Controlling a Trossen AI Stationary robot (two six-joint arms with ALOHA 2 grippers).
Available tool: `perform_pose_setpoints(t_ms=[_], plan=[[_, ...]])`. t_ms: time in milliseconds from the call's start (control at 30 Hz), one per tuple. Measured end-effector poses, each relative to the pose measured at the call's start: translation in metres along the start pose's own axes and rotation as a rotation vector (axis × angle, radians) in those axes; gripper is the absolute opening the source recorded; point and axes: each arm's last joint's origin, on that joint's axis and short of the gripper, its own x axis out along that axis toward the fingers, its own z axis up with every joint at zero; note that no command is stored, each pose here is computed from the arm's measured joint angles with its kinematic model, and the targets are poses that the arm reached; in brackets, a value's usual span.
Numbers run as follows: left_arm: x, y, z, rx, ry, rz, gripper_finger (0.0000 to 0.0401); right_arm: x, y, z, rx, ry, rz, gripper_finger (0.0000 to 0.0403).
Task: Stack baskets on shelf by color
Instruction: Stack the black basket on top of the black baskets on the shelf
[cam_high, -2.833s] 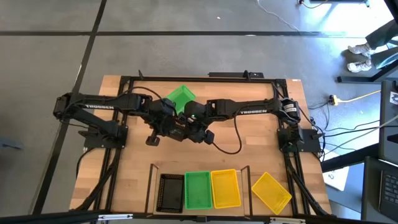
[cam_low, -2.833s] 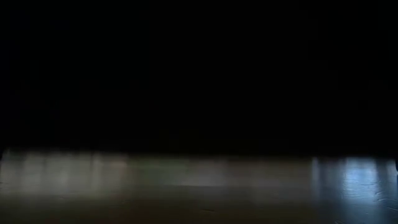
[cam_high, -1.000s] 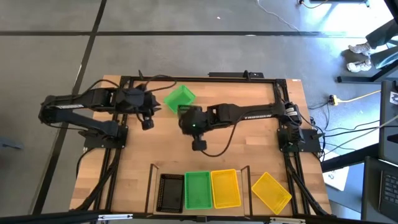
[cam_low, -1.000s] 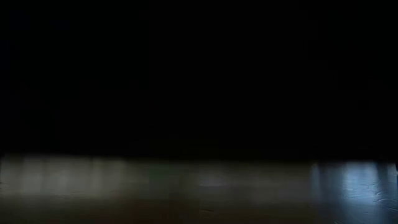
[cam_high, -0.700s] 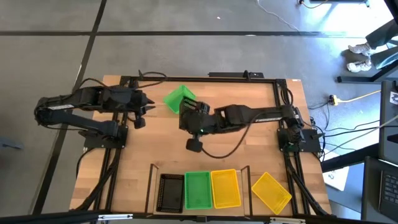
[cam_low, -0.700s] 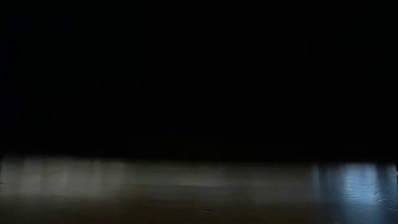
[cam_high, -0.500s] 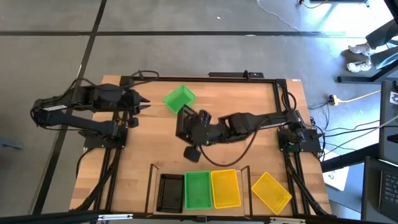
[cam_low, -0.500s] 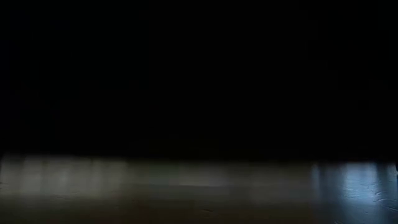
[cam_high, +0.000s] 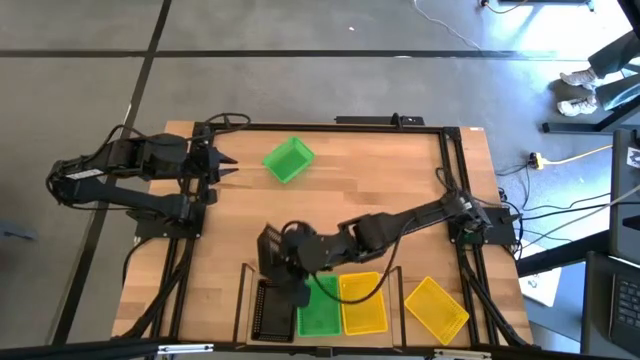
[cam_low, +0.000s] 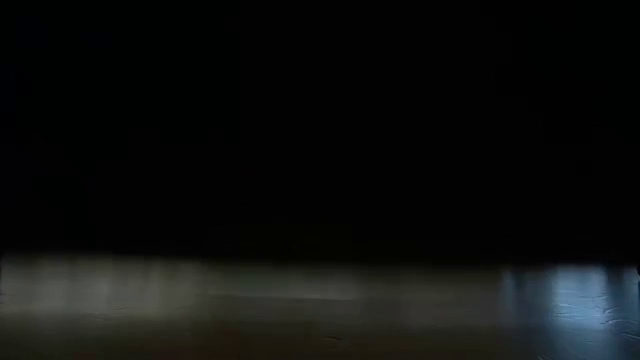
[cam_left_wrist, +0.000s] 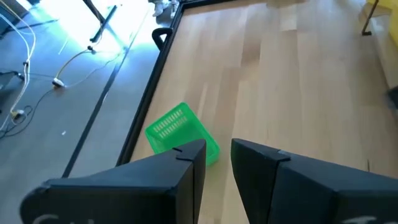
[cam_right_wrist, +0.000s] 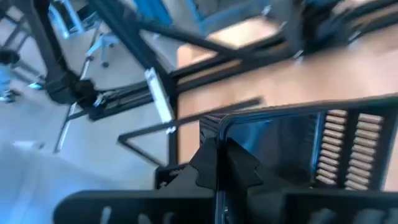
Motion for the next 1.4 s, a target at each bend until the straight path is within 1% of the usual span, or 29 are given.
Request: perform_pose_setpoints(t_ms=[67, 133, 233, 333, 433, 500, 633, 700, 800, 933, 1033, 1233, 1333, 1400], plan=[[0.000, 0.000, 0.000, 0.002, 0.003, -0.001, 0.0069, 0.008, 0.004, -0.008, 0.016, 0.035, 0.034, 0.0001], [0.000, 0.000, -0.001, 0.005, 0.009, -0.005, 0.0069, 0.013, 0.008, -0.013, 0.012, 0.040, 0.051, 0.0001], [0.000, -0.002, -0.002, 0.010, 0.018, -0.040, 0.0069, 0.015, 0.012, -0.017, 0.009, 0.050, 0.057, 0.0001], [0.000, -0.002, -0.002, 0.011, 0.021, -0.046, 0.0069, 0.015, 0.013, -0.018, 0.027, 0.052, 0.059, 0.0001], [0.000, -0.002, -0.003, 0.012, 0.021, -0.046, 0.0069, 0.014, 0.015, -0.018, -0.013, 0.043, 0.063, 0.0001], [0.000, -0.002, -0.002, 0.017, 0.018, -0.069, 0.0069, 0.014, 0.015, -0.019, -0.042, 0.039, 0.056, 0.0001], [0.000, -0.005, -0.002, 0.106, -0.007, -0.163, 0.0069, 0.014, 0.012, -0.020, -0.146, 0.039, 0.000, 0.0001], [0.001, -0.007, -0.001, 0.165, -0.024, -0.203, 0.0069, 0.014, 0.010, -0.022, -0.225, 0.042, -0.054, 0.0001], [0.004, -0.009, 0.001, 0.266, -0.046, -0.261, 0.0069, 0.014, 0.005, -0.022, -0.321, 0.053, -0.101, 0.0001], [0.009, -0.014, 0.003, 0.402, -0.081, -0.364, 0.0069, 0.015, -0.005, -0.019, -0.395, 0.061, -0.184, 0.0001], [0.014, -0.018, 0.005, 0.475, -0.103, -0.434, 0.0069, 0.017, -0.014, -0.014, -0.420, 0.057, -0.206, 0.0001], [0.020, -0.020, 0.008, 0.505, -0.119, -0.449, 0.0069, 0.014, -0.028, -0.002, -0.423, 0.065, -0.239, 0.0001], [0.023, -0.020, 0.012, 0.559, -0.150, -0.439, 0.0069, 0.012, -0.034, 0.002, -0.432, 0.080, -0.253, 0.0001], [0.025, -0.021, 0.013, 0.586, -0.158, -0.437, 0.0069, 0.013, -0.040, 0.002, -0.454, 0.114, -0.261, 0.0001]])
